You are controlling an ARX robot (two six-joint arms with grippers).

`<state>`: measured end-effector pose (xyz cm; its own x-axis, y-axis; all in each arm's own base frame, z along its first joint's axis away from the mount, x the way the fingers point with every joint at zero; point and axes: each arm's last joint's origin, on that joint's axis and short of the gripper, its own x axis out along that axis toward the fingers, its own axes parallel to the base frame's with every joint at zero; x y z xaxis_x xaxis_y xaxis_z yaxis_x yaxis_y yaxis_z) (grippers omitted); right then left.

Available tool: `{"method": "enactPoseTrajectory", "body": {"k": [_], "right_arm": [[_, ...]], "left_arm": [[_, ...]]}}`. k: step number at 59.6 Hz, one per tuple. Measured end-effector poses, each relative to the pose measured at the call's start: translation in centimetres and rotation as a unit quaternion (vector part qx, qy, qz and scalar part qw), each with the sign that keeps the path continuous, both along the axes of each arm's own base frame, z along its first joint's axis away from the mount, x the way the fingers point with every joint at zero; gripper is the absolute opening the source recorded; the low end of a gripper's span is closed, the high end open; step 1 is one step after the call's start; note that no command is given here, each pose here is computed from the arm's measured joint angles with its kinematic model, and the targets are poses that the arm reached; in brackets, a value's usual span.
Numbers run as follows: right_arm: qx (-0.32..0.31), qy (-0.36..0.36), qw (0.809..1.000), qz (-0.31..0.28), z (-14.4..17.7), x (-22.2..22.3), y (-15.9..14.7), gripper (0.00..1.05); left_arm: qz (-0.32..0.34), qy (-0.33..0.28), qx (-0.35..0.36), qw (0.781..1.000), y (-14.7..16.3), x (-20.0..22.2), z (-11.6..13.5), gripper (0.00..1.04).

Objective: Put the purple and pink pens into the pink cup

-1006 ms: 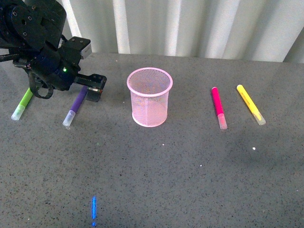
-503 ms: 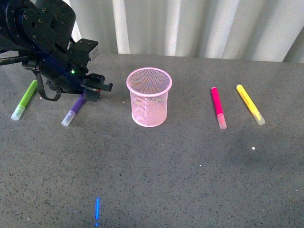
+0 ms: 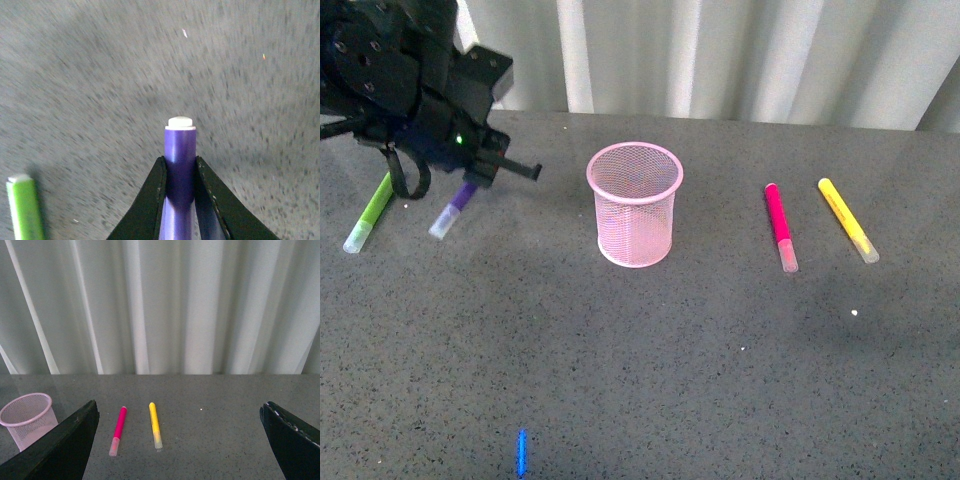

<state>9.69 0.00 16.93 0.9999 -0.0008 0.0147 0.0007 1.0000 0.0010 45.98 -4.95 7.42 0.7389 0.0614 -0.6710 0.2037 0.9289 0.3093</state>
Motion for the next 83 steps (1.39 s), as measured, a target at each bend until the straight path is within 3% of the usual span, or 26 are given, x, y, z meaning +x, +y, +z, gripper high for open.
{"method": "enactPoseTrajectory", "body": {"k": [11, 16, 22, 29, 38, 56, 83], "right_arm": [[0.0, 0.0, 1.0, 0.0, 0.0, 0.0, 0.0, 0.98], [0.0, 0.0, 1.0, 0.0, 0.0, 0.0, 0.0, 0.98], [0.0, 0.0, 1.0, 0.0, 0.0, 0.0, 0.0, 0.98], [0.0, 0.0, 1.0, 0.0, 0.0, 0.0, 0.0, 0.98], [0.0, 0.0, 1.0, 0.0, 0.0, 0.0, 0.0, 0.98], [0.0, 0.0, 1.0, 0.0, 0.0, 0.0, 0.0, 0.98], [0.0, 0.0, 1.0, 0.0, 0.0, 0.0, 0.0, 0.98]], "left_arm": [[0.001, -0.186, -0.064, 0.98, -0.9, -0.4, 7.6, 0.13], [-0.015, -0.271, -0.13, 0.954, -2.5, -1.9, 10.7, 0.13], [-0.034, -0.34, -0.209, 0.916, -5.0, -4.2, 12.3, 0.13], [-0.042, -0.37, -0.282, 0.884, -8.1, -6.7, 11.8, 0.13], [-0.035, -0.385, -0.33, 0.861, -12.3, -9.2, 9.6, 0.13], [0.008, -0.355, -0.319, 0.879, -14.7, -8.9, 4.8, 0.13], [0.019, -0.351, -0.301, 0.886, -13.8, -8.0, 3.4, 0.13]]}}
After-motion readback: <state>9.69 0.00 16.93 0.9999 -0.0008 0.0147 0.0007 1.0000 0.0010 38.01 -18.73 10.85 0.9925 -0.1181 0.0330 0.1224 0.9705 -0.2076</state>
